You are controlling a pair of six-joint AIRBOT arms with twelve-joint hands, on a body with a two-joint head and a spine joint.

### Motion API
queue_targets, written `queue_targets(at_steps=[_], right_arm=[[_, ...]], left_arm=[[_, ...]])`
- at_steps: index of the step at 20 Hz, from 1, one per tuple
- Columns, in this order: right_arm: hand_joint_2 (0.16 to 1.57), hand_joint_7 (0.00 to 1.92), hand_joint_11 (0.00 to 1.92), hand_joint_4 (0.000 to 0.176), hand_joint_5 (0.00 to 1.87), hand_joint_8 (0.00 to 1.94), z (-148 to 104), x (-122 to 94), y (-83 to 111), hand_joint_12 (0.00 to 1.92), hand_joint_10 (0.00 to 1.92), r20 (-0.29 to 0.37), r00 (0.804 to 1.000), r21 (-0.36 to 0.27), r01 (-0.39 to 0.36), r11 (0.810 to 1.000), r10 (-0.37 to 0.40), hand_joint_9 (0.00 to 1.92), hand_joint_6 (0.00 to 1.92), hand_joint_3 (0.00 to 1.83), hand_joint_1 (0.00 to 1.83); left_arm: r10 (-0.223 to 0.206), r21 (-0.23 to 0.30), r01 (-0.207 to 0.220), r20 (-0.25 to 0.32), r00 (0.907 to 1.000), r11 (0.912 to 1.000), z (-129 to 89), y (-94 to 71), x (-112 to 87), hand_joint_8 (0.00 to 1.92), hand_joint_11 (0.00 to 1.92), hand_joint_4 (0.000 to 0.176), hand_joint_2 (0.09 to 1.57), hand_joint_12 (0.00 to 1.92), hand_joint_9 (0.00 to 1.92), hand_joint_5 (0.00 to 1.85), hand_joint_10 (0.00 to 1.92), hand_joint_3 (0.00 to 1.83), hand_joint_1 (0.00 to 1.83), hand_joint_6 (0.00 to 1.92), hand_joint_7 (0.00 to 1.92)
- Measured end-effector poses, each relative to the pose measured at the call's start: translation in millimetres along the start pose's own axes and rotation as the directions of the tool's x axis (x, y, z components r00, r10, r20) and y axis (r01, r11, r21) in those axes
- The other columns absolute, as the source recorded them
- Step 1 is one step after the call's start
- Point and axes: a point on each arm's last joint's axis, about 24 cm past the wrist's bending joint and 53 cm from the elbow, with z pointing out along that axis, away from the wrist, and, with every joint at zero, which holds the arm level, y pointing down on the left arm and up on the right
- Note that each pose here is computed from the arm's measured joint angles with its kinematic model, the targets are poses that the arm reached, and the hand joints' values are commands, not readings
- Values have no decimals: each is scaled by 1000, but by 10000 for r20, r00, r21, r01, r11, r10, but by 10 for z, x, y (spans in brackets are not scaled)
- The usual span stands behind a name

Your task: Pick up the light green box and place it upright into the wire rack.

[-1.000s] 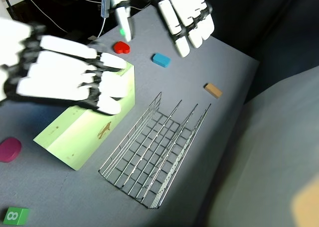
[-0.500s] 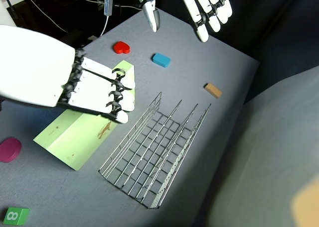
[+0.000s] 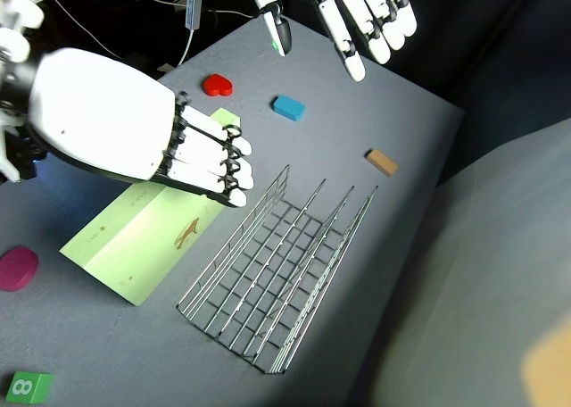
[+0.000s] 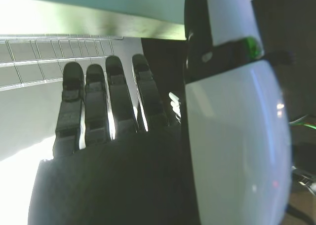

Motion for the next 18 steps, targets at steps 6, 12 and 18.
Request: queue_targets(at_steps=[6,12,18], right_arm=[[960,79,0,51,74,5,61,56,-12,283,0,-170,9998,194,-119,9997,123,6,1,2,909],[971,178,0,21,155,9,98,56,-75,571,11,-248,9980,469,-573,9973,585,94,8,3,933],[1026,431,24,0,405,7,108,54,-79,1101,27,-256,9964,491,-791,9957,805,380,16,3,1017]], left_arm=[[110,-10,-110,43,9999,9999,16,12,-16,7,0,77,1223,250,80,213,4,0,208,3,159],[129,-9,-129,40,9999,9999,17,10,-16,1,0,77,1216,292,72,208,0,0,214,0,155],[215,12,-215,69,9997,9998,16,2,-26,4,0,76,1225,263,82,221,5,2,195,5,158]])
